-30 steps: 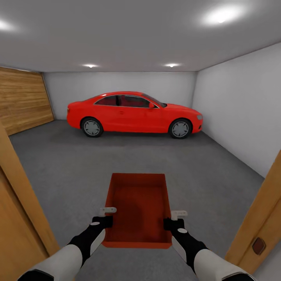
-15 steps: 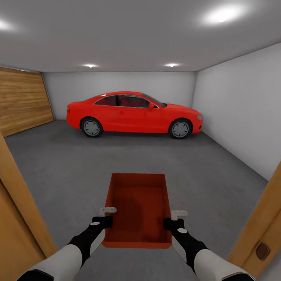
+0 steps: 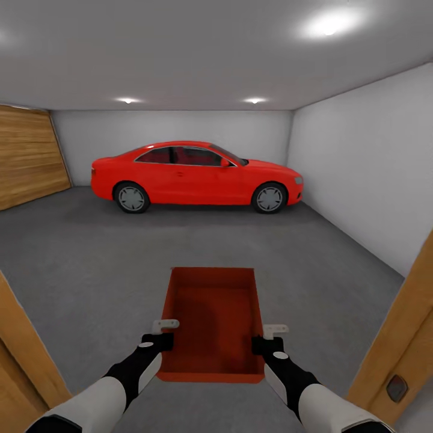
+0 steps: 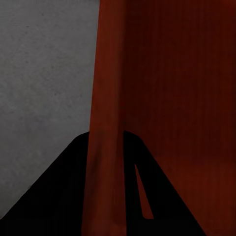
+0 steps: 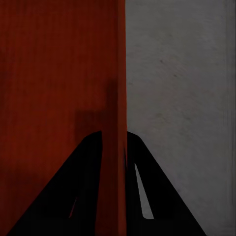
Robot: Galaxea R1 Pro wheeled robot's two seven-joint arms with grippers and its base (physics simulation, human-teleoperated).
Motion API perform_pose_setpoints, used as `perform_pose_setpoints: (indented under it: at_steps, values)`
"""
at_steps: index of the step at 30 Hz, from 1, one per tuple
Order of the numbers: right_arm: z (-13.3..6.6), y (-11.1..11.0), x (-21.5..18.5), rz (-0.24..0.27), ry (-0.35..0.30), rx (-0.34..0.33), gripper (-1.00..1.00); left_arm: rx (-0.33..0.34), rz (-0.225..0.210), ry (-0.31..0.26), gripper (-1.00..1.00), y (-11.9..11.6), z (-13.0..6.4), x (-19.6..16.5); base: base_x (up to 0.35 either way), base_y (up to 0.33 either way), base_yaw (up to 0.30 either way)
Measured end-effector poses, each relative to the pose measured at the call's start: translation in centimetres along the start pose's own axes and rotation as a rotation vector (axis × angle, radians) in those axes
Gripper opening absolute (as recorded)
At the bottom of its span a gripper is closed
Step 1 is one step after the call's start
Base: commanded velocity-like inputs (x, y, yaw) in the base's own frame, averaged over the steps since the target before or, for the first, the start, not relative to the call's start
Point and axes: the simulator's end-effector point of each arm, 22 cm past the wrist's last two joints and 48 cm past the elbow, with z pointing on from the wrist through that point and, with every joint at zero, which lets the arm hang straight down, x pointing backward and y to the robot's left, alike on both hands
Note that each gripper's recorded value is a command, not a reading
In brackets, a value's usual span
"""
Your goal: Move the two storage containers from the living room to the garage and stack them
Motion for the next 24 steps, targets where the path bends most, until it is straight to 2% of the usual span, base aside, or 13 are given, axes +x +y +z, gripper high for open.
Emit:
perform_pose_setpoints:
  at_steps: [13,24]
  values:
    - [0.0,-0.1,-0.02,0.0,-0.001,-0.001,-1.0,-0.003,-0.003,0.001,-1.0,-0.1,-0.03,0.04,0.016,0.0,-0.022]
    - [-0.03,-0.11,-0.05,0.001,-0.002,-0.001,-1.0,-0.003,-0.003,-0.001,-1.0,-0.11,-0.07,-0.01,0.283,0.0,0.0]
